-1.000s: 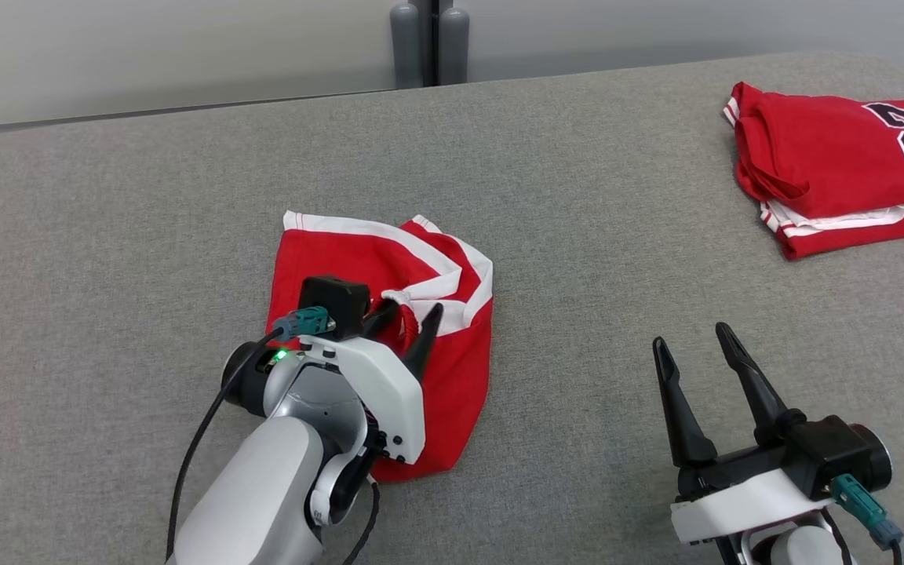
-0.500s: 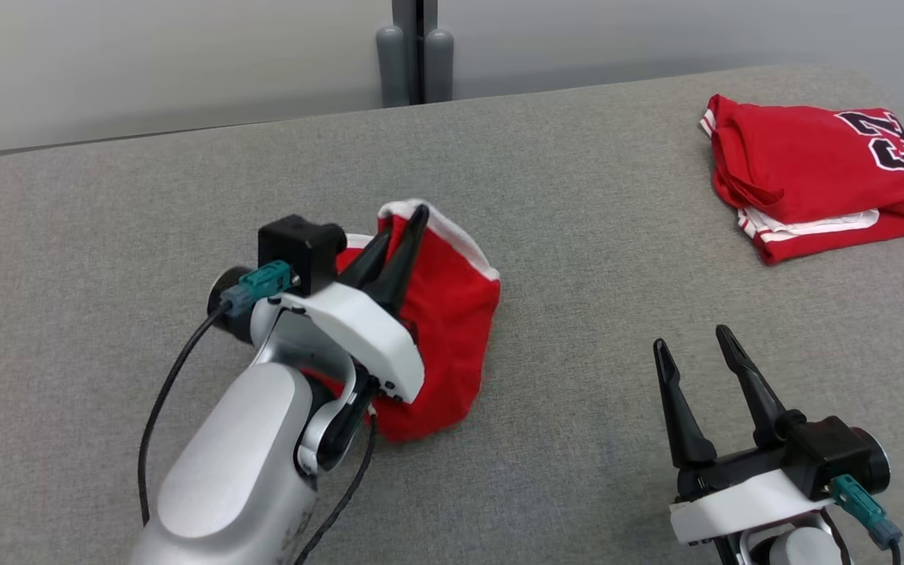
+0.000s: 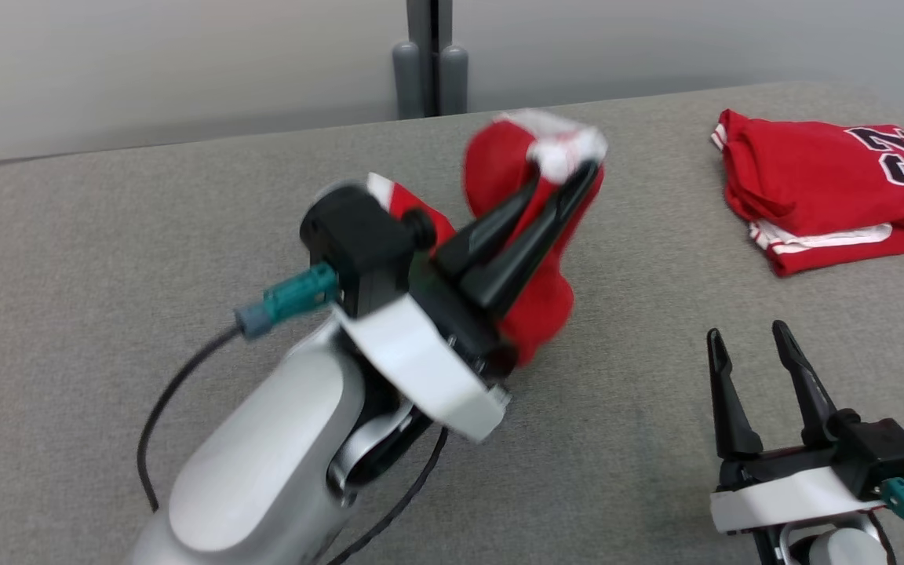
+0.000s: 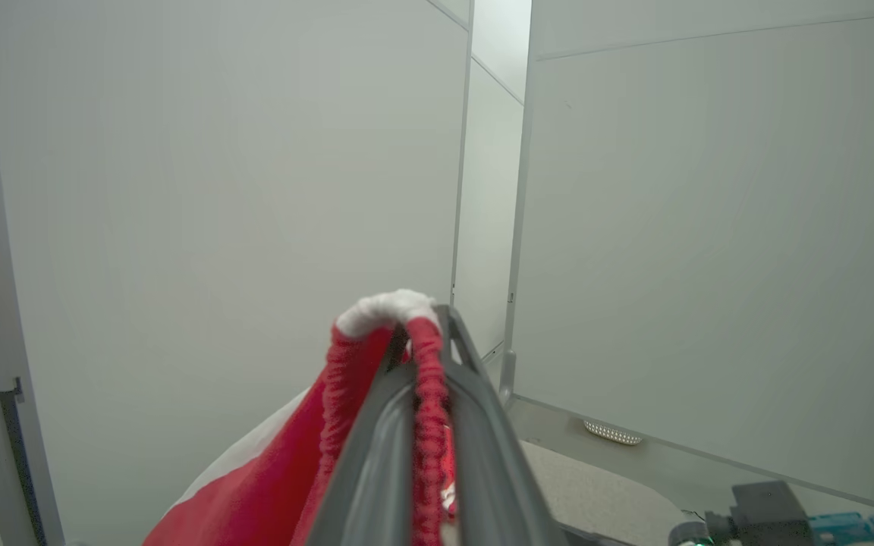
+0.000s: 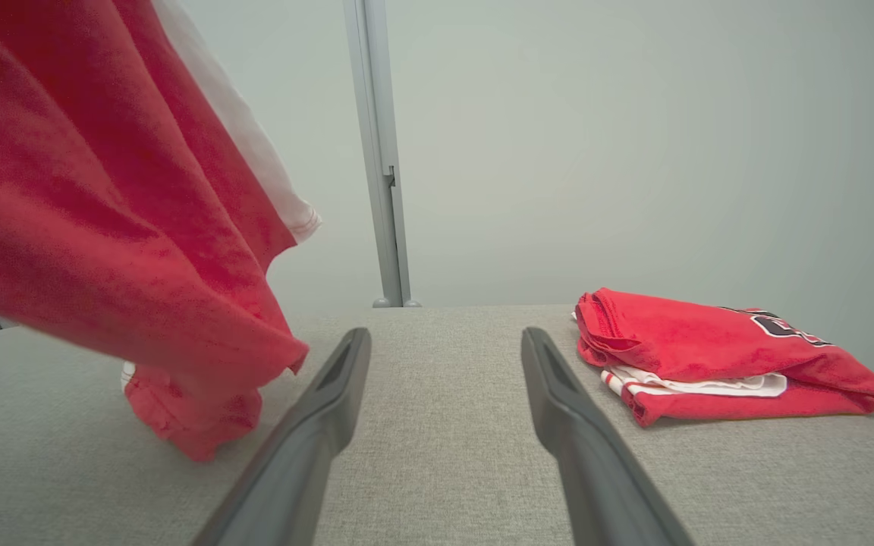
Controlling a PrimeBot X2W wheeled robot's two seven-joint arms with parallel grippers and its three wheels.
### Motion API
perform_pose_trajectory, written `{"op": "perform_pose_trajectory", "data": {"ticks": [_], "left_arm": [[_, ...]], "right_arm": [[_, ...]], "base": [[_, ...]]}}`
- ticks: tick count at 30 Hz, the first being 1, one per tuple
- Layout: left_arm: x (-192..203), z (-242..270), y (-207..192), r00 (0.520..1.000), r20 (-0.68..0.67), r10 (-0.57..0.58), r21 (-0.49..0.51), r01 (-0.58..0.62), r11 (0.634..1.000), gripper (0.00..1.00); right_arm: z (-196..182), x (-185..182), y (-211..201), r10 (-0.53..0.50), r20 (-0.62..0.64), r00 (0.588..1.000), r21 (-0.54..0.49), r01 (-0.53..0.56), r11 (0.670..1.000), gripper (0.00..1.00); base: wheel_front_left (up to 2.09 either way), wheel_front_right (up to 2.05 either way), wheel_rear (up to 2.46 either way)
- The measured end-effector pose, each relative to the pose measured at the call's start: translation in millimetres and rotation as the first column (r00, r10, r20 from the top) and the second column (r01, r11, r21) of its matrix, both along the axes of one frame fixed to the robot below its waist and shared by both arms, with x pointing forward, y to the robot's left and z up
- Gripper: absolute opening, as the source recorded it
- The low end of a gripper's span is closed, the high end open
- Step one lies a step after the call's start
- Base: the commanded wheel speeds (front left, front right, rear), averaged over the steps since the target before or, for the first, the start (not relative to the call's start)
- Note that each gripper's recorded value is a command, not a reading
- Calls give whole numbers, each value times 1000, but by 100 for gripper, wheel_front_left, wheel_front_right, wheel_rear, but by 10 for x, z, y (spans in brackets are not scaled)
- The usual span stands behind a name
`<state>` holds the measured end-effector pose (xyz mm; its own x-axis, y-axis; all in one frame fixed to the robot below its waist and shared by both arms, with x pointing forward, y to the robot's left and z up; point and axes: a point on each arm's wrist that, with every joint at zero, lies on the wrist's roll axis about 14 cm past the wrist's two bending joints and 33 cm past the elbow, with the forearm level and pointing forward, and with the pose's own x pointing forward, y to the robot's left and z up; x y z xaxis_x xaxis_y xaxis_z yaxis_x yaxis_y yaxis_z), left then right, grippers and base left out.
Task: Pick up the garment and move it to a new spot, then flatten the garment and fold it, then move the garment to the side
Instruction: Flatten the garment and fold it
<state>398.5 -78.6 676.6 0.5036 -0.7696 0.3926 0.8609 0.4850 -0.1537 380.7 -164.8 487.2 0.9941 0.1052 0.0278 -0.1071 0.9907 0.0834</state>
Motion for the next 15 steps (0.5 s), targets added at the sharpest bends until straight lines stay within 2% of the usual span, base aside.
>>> {"op": "perform_pose_trajectory", "data": {"ticks": [4, 7, 13, 14, 15], "left_arm": [[-97, -897, 311, 978, -201, 48, 121, -23, 992, 0], [-275, -1476, 496, 938, -334, 89, 180, -29, 983, 0], [-470, -2085, 860, 880, -428, 206, 262, -97, 960, 0], [-509, -2144, 891, 870, -442, 216, 270, -100, 958, 13], [-565, -2197, 898, 859, -463, 217, 274, -94, 957, 31]], "right_arm": [[-56, 114, 11, 13, -11, 1000, -18, -13, 1000, 100], [-116, 202, 47, 35, -23, 999, -31, -36, 999, 100], [-217, 337, 187, 92, -42, 995, -46, -94, 995, 100], [-224, 354, 208, 100, -43, 994, -47, -102, 994, 100], [-228, 368, 230, 109, -43, 993, -49, -111, 993, 100]], "base": [[0, 0, 0], [0, 0, 0], [0, 0, 0], [0, 0, 0], [0, 0, 0]]}}
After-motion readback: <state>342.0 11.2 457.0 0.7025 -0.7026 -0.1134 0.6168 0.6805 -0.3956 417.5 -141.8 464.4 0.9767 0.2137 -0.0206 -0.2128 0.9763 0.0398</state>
